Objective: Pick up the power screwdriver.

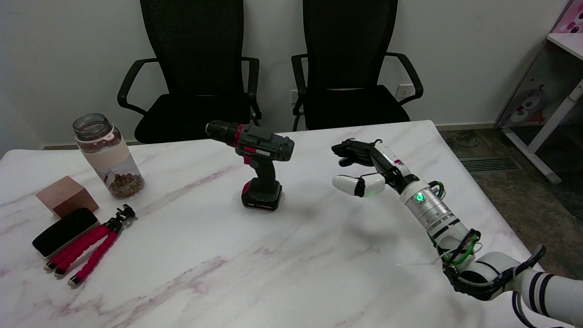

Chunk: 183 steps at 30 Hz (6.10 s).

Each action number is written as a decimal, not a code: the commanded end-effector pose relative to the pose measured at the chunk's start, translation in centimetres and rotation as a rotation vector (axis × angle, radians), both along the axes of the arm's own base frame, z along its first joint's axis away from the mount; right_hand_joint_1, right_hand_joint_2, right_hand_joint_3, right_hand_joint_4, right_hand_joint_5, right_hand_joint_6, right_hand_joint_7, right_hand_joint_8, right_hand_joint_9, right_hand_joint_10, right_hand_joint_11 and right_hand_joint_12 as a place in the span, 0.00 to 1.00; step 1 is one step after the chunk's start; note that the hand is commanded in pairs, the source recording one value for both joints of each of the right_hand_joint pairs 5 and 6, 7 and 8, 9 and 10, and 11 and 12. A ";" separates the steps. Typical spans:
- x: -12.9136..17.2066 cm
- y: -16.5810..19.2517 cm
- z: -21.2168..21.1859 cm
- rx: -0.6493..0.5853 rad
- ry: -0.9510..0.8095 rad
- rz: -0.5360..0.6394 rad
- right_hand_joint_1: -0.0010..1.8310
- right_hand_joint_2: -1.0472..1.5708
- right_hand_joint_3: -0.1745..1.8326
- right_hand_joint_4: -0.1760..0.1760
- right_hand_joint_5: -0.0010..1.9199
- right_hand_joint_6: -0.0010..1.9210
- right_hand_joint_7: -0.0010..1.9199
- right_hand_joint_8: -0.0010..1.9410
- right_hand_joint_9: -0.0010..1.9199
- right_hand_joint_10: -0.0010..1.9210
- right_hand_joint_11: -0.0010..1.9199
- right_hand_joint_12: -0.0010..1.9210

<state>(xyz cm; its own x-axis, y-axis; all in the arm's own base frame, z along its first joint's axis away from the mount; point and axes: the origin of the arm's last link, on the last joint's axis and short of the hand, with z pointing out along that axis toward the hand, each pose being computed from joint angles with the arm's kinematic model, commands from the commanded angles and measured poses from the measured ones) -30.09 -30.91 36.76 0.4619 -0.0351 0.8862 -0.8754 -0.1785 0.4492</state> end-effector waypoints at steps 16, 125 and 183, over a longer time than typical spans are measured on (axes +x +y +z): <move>-2.3 -3.2 -5.9 0.035 -0.111 -0.014 0.45 0.47 0.53 0.14 0.26 0.26 0.26 0.26 0.24 0.24 0.32 0.32; -3.9 -7.5 -16.8 0.156 -0.553 -0.068 0.45 0.36 0.49 0.75 0.11 0.11 0.11 0.11 0.20 0.20 0.20 0.20; -4.1 -7.9 -18.0 0.181 -0.552 -0.105 0.45 0.47 0.51 0.73 0.22 0.22 0.22 0.22 0.80 0.80 0.82 0.82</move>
<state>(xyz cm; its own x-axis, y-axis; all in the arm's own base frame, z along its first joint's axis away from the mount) -34.15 -38.72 18.66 -0.0826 -0.2292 0.9699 -0.9873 -0.1135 -0.1109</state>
